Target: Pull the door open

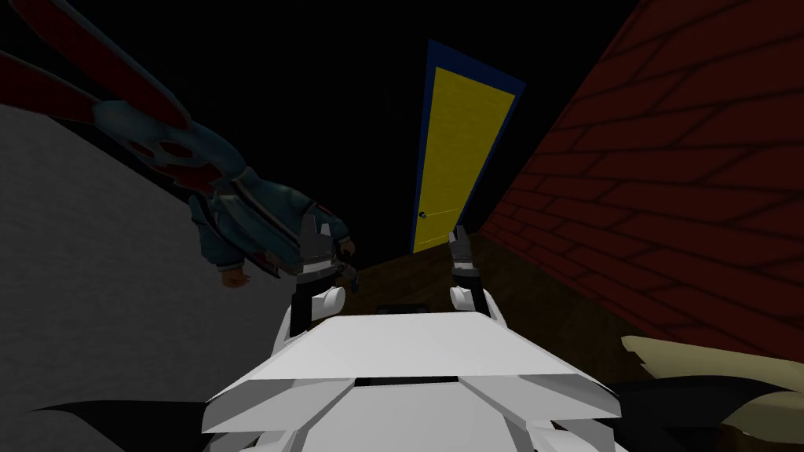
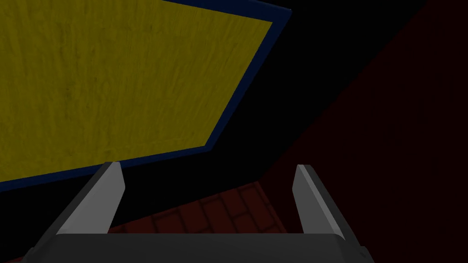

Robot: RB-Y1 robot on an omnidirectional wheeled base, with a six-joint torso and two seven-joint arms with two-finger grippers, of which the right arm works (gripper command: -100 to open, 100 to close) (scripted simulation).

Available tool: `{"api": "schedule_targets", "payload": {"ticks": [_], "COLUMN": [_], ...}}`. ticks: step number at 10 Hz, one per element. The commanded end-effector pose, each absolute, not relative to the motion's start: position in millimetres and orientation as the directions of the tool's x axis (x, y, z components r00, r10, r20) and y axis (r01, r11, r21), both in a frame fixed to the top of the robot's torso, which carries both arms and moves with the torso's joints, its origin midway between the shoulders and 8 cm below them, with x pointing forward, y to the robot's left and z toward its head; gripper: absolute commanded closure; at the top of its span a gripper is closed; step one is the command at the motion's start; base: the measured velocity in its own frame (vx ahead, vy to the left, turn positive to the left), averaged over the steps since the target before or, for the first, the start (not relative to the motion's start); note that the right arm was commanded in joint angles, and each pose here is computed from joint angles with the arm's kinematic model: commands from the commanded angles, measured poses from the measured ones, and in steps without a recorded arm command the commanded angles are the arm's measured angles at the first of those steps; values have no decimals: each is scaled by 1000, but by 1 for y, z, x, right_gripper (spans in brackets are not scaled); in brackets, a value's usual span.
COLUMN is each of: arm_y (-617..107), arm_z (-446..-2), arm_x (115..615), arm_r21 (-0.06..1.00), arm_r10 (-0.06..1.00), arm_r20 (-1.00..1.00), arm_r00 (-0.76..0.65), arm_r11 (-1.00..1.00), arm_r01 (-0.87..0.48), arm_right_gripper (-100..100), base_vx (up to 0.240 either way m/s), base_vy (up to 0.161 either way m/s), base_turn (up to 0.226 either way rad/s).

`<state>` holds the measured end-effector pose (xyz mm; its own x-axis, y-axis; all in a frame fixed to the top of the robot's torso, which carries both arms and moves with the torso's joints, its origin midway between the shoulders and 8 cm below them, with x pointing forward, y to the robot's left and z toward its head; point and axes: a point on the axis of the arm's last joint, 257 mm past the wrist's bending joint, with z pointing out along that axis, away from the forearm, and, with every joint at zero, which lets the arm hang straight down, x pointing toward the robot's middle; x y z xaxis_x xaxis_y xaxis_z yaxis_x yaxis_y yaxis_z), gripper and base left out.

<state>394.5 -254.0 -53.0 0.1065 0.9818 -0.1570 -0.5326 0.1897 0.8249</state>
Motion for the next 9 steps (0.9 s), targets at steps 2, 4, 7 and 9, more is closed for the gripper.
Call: {"api": "schedule_targets", "payload": {"ticks": [2, 4, 7, 9], "arm_y": [-254, -254, -254, -255], "arm_z": [-72, -87, -112, -130], "arm_x": [404, 411, 421, 427], "arm_r21": [822, 816, 796, 779], "arm_r10": [964, 947, 912, 883], "arm_r20": [-231, -288, -379, -439], "arm_r00": [128, 141, 158, 166], "arm_r11": [264, 320, 408, 466], "arm_r01": [-504, -482, -446, -420], "arm_right_gripper": [-100, -100, -100, -100], "base_vx": [102, 93, 100, 97], "base_vy": [-30, -29, -36, -35], "base_turn": [20, 19, 22, 22]}}
